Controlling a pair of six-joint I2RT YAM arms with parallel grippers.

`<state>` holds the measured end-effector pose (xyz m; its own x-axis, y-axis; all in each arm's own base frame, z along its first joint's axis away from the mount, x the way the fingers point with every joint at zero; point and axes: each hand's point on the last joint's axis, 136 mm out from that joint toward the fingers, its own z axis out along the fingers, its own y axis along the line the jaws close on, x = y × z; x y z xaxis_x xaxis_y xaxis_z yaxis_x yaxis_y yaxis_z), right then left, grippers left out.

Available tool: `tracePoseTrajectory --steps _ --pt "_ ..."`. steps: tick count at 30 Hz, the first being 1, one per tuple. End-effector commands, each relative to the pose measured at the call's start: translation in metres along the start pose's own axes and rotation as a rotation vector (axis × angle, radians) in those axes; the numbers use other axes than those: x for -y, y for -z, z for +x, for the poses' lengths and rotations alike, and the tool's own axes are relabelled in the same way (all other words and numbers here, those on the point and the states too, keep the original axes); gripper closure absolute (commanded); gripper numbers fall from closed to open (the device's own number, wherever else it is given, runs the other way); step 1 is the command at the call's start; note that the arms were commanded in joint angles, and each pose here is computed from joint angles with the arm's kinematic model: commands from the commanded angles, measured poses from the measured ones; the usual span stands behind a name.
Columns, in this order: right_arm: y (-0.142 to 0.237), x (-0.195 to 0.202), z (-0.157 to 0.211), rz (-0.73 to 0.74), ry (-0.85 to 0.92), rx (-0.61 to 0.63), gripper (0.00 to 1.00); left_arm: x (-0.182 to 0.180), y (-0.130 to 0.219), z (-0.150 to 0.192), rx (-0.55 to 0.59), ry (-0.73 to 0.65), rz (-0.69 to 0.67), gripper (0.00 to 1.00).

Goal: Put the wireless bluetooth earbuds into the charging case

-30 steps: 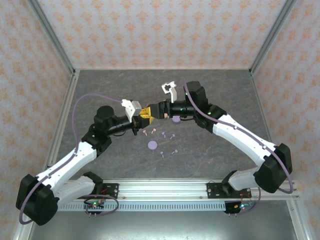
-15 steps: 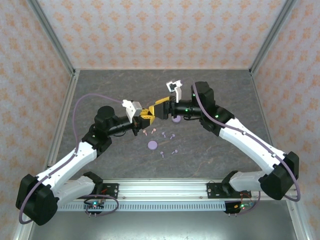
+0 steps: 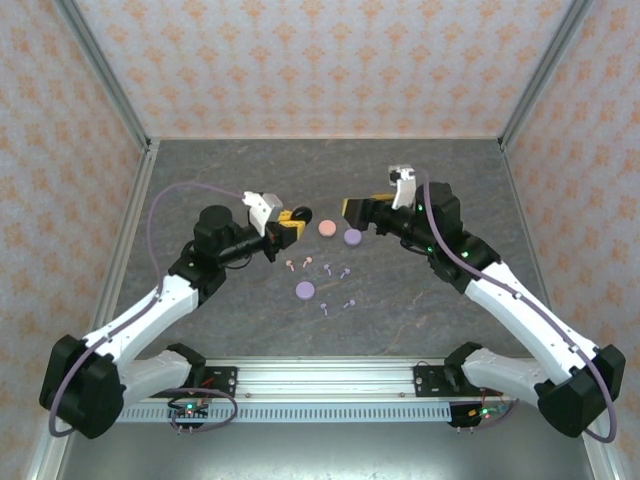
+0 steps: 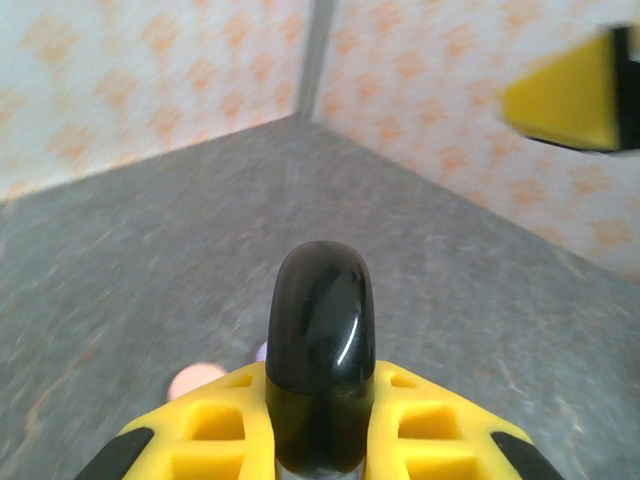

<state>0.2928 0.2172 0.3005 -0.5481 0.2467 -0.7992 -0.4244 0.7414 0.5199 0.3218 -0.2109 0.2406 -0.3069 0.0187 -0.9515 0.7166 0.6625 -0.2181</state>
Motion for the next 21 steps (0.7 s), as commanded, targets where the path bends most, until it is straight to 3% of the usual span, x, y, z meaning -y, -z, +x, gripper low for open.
tracePoseTrajectory --steps 1,10,13,21 --pt "0.007 0.028 -0.013 0.122 -0.074 0.14 0.01 -0.046 -0.008 -0.001 -0.018 0.15 -0.129 1.0" --pt "0.005 0.057 0.009 0.191 -0.191 0.174 0.01 -0.11 -0.049 0.054 -0.246 0.344 -0.249 1.0" --pt "0.005 0.06 0.011 0.207 -0.201 0.17 0.01 -0.125 -0.061 0.067 -0.256 0.395 -0.267 1.0" --pt "0.008 0.064 0.013 0.236 -0.177 0.149 0.01 -0.135 -0.088 0.1 -0.358 0.512 -0.223 0.95"
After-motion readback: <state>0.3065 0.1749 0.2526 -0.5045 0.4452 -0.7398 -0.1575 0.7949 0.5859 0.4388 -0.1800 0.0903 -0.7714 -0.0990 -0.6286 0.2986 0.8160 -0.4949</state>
